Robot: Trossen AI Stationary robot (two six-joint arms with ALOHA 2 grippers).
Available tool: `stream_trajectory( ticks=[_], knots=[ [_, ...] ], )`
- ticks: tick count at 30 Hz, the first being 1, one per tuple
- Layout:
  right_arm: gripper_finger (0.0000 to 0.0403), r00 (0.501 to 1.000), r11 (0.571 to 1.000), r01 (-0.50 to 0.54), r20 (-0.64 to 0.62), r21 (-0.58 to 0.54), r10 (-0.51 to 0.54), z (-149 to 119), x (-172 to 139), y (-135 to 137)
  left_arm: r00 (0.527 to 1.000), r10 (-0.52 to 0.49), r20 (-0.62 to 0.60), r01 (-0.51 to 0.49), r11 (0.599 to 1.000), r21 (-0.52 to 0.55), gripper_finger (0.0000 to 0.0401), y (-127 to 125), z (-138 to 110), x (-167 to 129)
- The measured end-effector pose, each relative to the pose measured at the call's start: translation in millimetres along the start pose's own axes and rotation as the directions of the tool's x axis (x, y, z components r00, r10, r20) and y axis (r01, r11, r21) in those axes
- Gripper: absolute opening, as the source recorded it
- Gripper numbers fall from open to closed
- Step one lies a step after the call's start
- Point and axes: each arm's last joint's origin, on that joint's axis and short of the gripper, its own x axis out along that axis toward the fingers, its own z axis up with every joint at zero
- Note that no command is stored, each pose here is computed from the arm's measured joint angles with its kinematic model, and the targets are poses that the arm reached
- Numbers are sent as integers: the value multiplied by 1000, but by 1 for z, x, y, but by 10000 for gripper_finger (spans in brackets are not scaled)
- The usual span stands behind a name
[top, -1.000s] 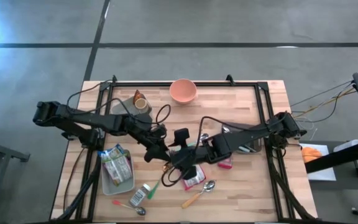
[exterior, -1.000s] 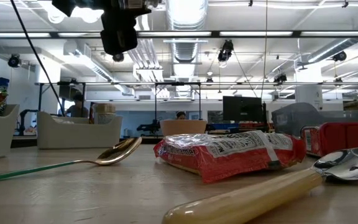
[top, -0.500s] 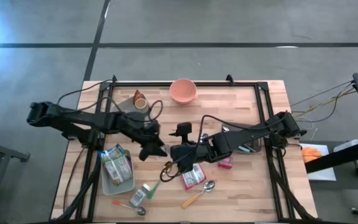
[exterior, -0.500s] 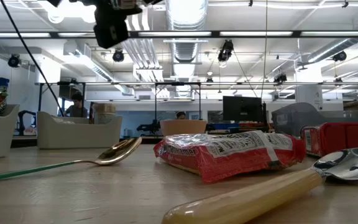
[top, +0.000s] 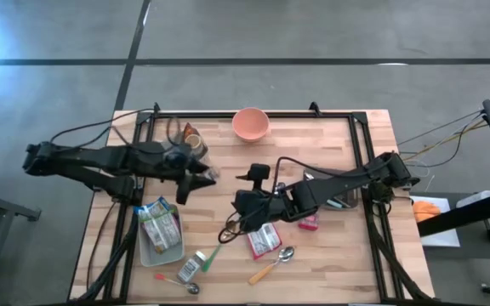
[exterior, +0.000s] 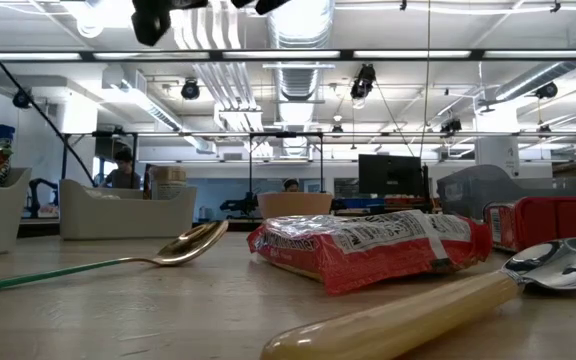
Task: Pick & Place Food Item
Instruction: Put the brown seasoning bottle into the top gray bin
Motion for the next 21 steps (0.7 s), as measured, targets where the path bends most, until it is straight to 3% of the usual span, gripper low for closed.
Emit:
stream_trajectory(
  ticks=[5, 12, 18, 21],
  knots=[
    [372, 999, 998, 46, -32, 43, -44, -9, 11, 6, 995, 34, 99, -38, 998, 44, 181, 0, 6, -20],
    [372, 955, 936, 296, -57, 193, -290, -19, 27, 9, 988, 75, 136, -83, 995, 55, 181, 2, 7, -33],
    [372, 955, 893, 280, -2, 352, -298, -16, 51, 22, 987, 77, 139, -88, 993, 77, 181, 3, 7, -38],
    [372, 971, 890, 199, 41, 410, -236, -13, 68, 25, 986, 72, 148, -85, 993, 80, 181, 3, 7, -41]
  ],
)
